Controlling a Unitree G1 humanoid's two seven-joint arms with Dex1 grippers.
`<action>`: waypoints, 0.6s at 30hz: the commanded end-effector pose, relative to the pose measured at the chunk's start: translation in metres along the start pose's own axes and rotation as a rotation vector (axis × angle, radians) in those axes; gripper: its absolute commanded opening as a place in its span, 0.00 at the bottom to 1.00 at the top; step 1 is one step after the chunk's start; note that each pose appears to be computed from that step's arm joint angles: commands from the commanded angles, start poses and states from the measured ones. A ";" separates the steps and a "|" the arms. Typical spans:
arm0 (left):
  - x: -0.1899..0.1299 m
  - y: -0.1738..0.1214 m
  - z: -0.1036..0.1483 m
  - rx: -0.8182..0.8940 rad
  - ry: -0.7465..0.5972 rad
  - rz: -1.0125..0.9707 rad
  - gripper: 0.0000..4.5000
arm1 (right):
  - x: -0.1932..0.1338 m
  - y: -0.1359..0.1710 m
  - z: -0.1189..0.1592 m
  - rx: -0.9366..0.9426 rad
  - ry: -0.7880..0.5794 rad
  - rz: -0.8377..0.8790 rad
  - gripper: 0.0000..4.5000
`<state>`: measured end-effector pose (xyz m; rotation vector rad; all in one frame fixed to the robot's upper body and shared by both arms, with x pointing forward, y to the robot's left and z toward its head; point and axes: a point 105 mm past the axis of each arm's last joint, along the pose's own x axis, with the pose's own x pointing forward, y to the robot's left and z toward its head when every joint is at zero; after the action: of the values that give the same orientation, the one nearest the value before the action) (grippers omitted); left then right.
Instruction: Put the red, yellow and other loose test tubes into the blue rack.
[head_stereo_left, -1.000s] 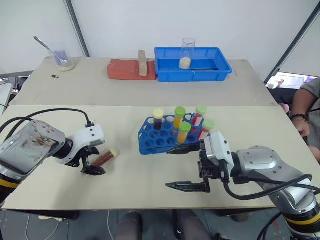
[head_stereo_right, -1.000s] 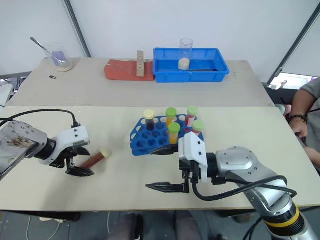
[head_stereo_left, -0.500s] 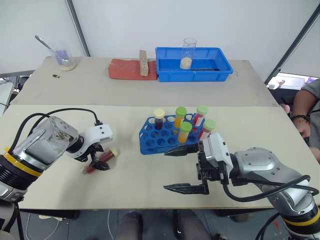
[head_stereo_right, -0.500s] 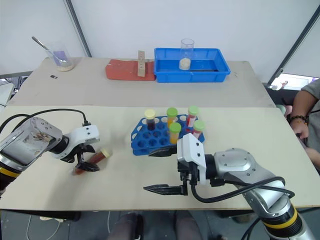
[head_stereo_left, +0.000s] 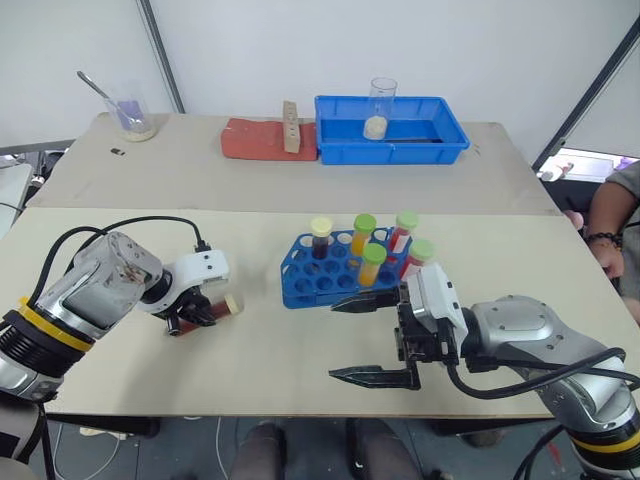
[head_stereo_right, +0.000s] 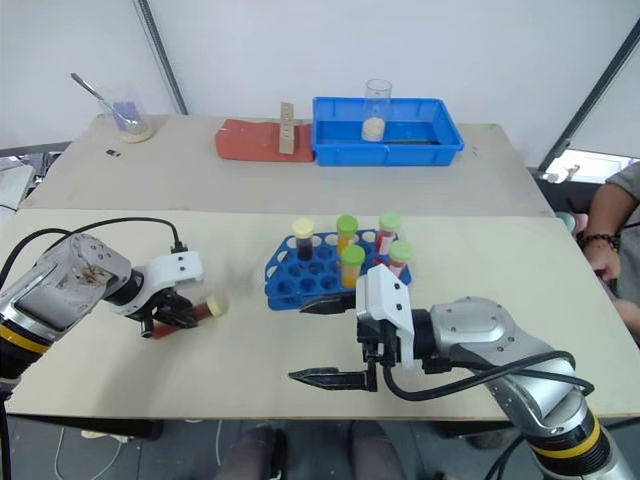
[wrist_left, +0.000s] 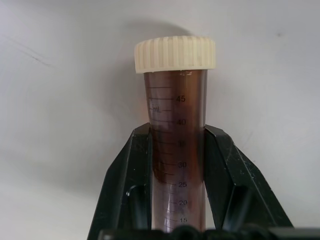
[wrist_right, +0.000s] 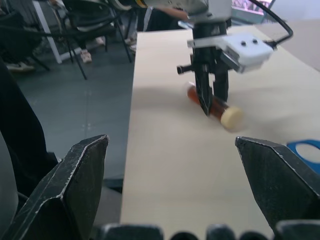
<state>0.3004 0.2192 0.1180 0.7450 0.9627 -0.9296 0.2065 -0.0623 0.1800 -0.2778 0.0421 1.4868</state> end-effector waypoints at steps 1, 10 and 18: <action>-0.020 0.004 0.013 0.068 -0.084 0.029 0.21 | -0.009 -0.007 0.001 -0.061 0.058 -0.068 1.00; -0.085 -0.017 0.090 0.111 -0.642 -0.107 0.21 | -0.038 -0.014 -0.003 -0.069 0.168 -0.126 1.00; -0.063 -0.030 0.133 0.051 -1.019 -0.043 0.21 | -0.066 -0.021 -0.003 -0.049 0.211 -0.250 1.00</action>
<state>0.3026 0.1157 0.2137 0.1727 0.1462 -1.2197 0.2230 -0.1257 0.1829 -0.4443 0.1692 1.2336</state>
